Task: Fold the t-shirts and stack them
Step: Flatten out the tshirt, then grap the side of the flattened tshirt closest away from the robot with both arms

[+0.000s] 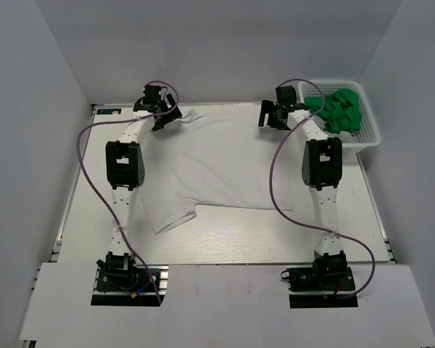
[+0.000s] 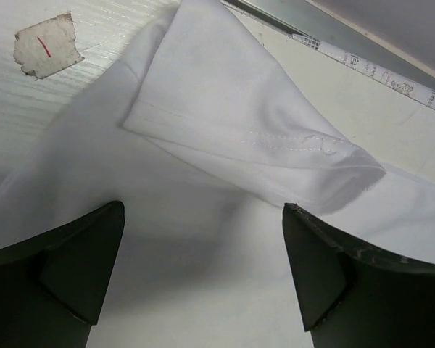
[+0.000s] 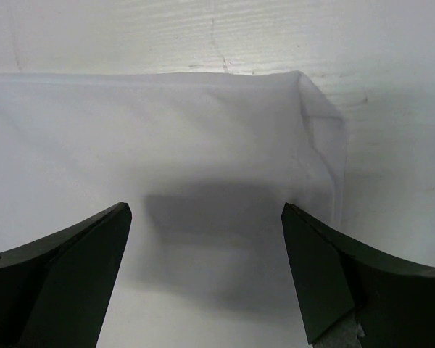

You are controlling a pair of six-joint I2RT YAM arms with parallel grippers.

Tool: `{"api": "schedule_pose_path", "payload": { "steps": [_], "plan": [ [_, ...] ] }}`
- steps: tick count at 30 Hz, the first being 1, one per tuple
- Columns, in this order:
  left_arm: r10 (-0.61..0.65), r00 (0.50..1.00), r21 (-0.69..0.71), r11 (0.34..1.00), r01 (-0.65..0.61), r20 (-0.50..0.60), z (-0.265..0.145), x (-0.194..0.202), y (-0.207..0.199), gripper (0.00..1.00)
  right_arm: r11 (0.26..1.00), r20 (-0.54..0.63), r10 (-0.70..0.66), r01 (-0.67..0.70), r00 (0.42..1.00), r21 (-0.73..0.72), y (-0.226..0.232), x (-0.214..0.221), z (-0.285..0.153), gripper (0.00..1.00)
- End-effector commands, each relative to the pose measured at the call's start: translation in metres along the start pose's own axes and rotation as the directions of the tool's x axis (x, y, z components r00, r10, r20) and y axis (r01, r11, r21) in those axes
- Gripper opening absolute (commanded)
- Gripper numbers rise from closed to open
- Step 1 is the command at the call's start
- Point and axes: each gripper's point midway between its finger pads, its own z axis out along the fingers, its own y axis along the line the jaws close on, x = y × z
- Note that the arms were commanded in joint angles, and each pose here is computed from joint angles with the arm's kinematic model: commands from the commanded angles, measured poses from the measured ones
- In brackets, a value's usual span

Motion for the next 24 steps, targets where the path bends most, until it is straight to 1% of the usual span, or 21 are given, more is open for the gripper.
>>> {"api": "schedule_pose_path", "payload": {
  "steps": [1, 3, 4, 5, 6, 7, 8, 9, 10, 11, 12, 13, 14, 15, 16, 17, 18, 19, 21, 22, 24],
  "plan": [
    [0.002, 0.996, 0.120, 0.993, -0.012, 0.087, -0.031, -0.045, -0.031, 1.00, 0.992, 0.202, -0.099, 0.111, 0.974, -0.053, 0.024, -0.074, -0.049, 0.90],
    [0.024, 0.990, 0.130, 0.991, -0.043, 0.140, -0.055, -0.067, -0.041, 1.00, 0.987, 0.222, -0.135, 0.151, 0.966, -0.057, 0.031, -0.082, -0.066, 0.90],
    [0.024, 0.989, 0.119, 0.992, -0.042, 0.148, -0.067, -0.072, -0.042, 1.00, 0.985, 0.273, -0.140, 0.163, 0.952, -0.063, 0.040, -0.101, -0.096, 0.90],
    [0.036, 0.989, 0.113, 0.992, -0.052, 0.141, -0.078, -0.071, -0.041, 1.00, 0.984, 0.275, -0.141, 0.165, 0.951, -0.065, 0.040, -0.102, -0.105, 0.90],
    [0.033, 0.980, 0.118, 0.991, -0.056, 0.194, -0.115, -0.091, -0.050, 1.00, 0.979, 0.220, -0.151, 0.177, 0.964, -0.101, 0.043, -0.079, -0.102, 0.90],
    [0.032, 0.979, 0.103, 0.993, -0.053, 0.199, -0.133, -0.093, -0.049, 1.00, 0.977, 0.256, -0.155, 0.187, 0.954, -0.106, 0.048, -0.089, -0.128, 0.90],
    [0.026, 0.992, 0.049, 0.998, -0.033, 0.125, -0.146, -0.074, -0.036, 1.00, 0.977, 0.292, -0.142, 0.181, 0.946, -0.111, 0.052, -0.097, -0.156, 0.90],
    [0.011, 0.994, 0.008, 1.000, -0.012, 0.107, -0.162, -0.069, -0.029, 1.00, 0.981, 0.275, -0.138, 0.169, 0.951, -0.094, 0.046, -0.083, -0.171, 0.90],
    [-0.017, 0.996, -0.016, 1.000, 0.019, 0.088, -0.195, -0.059, -0.022, 1.00, 0.987, 0.228, -0.107, 0.132, 0.968, -0.097, 0.041, -0.058, -0.165, 0.90],
    [-0.030, 0.998, -0.057, 0.998, 0.033, 0.049, -0.210, -0.042, -0.011, 1.00, 0.989, 0.200, -0.095, 0.116, 0.975, -0.094, 0.034, -0.036, -0.178, 0.90],
    [-0.034, 0.998, -0.099, 0.994, 0.038, 0.045, -0.225, -0.030, -0.004, 1.00, 0.988, 0.245, -0.081, 0.110, 0.966, -0.106, 0.037, -0.038, -0.207, 0.90],
    [-0.061, 0.998, -0.116, 0.991, 0.063, 0.022, -0.253, -0.007, 0.008, 1.00, 0.993, 0.156, -0.057, 0.072, 0.986, -0.094, 0.023, 0.012, -0.189, 0.90],
    [-0.081, 0.997, -0.141, 0.987, 0.078, -0.013, -0.266, 0.012, 0.017, 1.00, 0.989, 0.233, -0.046, 0.077, 0.971, -0.128, 0.030, 0.002, -0.229, 0.90],
    [-0.104, 0.993, -0.132, 0.987, 0.097, -0.054, -0.278, 0.031, 0.020, 1.00, 0.988, 0.238, -0.037, 0.071, 0.971, -0.135, 0.028, 0.009, -0.234, 0.90],
    [-0.136, 0.981, -0.174, 0.979, 0.111, -0.138, -0.280, 0.070, 0.038, 1.00, 0.992, 0.151, -0.024, 0.042, 0.988, -0.122, 0.017, 0.052, -0.223, 0.90],
    [-0.149, 0.979, -0.160, 0.979, 0.126, -0.137, -0.309, 0.082, 0.040, 1.00, 0.990, 0.203, -0.009, 0.037, 0.979, -0.134, 0.018, 0.047, -0.249, 0.90],
    [-0.159, 0.973, -0.158, 0.979, 0.133, -0.169, -0.319, 0.100, 0.043, 1.00, 0.991, 0.189, 0.010, 0.016, 0.982, -0.134, 0.017, 0.056, -0.253, 0.90],
    [-0.180, 0.954, -0.196, 0.971, 0.134, -0.240, -0.322, 0.136, 0.060, 1.00, 0.994, 0.126, 0.024, -0.010, 0.992, -0.113, 0.007, 0.086, -0.245, 0.90],
    [-0.208, 0.944, -0.208, 0.966, 0.156, -0.256, -0.346, 0.163, 0.072, 1.00, 0.992, 0.098, 0.049, -0.038, 0.994, -0.117, 0.004, 0.106, -0.257, 0.90],
    [-0.221, 0.924, -0.258, 0.956, 0.142, -0.312, -0.346, 0.195, 0.091, 1.00, 0.990, 0.090, 0.060, -0.048, 0.994, -0.132, 0.006, 0.112, -0.262, 0.90],
    [-0.253, 0.887, -0.297, 0.945, 0.141, -0.386, -0.354, 0.237, 0.109, 1.00, 0.989, 0.040, 0.091, -0.086, 0.995, -0.123, 0.000, 0.136, -0.263, 0.90]
  ]
}}
